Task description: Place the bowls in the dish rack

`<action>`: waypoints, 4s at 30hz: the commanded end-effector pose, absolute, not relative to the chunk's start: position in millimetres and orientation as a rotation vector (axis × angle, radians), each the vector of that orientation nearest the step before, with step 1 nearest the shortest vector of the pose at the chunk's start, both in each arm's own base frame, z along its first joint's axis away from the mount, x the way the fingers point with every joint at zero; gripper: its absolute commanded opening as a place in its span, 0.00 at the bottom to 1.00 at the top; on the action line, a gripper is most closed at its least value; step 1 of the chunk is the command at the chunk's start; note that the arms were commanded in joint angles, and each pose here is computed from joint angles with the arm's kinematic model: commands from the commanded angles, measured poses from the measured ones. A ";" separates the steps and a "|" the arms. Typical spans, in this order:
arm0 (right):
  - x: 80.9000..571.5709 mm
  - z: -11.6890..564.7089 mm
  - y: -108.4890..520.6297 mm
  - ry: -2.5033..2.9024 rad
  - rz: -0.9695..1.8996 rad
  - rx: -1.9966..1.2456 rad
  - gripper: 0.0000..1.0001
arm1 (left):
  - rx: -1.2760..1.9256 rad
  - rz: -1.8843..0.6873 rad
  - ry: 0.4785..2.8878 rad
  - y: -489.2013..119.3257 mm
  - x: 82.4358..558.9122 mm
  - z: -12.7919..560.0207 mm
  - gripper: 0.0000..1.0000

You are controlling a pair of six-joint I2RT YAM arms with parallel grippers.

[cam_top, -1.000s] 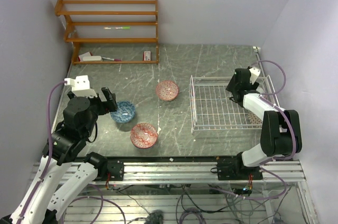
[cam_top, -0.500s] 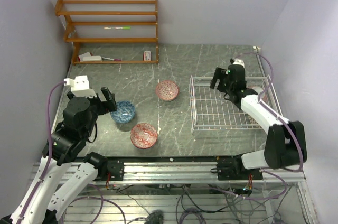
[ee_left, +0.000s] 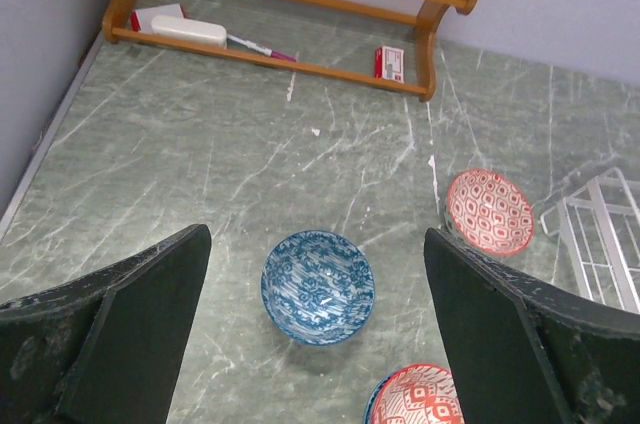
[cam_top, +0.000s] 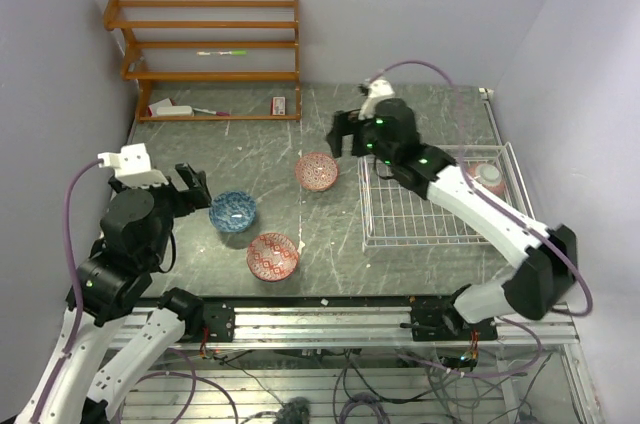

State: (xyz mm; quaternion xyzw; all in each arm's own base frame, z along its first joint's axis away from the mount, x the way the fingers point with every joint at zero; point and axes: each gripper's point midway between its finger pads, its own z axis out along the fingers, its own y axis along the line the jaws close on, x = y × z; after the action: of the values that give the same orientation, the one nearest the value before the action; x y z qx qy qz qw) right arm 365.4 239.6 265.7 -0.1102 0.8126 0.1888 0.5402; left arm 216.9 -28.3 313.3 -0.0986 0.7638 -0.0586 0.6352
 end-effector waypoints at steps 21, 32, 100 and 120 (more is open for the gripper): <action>373.1 75.0 369.4 2.265 0.272 -0.714 0.79 | -0.313 -0.104 1.684 -1.8 190.1 328.8 0.99; 369.0 36.4 358.2 2.309 0.079 -0.733 0.60 | -0.324 -0.087 1.688 1.0 190.2 323.4 0.99; 336.1 191.0 147.4 1.887 1.464 0.132 0.04 | -0.278 -0.124 1.684 -11.6 200.4 336.8 0.99; 351.2 123.7 123.8 1.948 1.464 0.314 0.19 | -0.276 -0.119 1.697 -13.7 204.4 334.0 0.99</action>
State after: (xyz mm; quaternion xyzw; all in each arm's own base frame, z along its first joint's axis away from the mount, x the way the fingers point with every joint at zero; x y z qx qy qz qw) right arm 349.1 134.0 141.5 0.1018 0.7391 0.5746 0.3363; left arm 199.7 -11.2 330.8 -0.1181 0.7522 -0.0463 0.6466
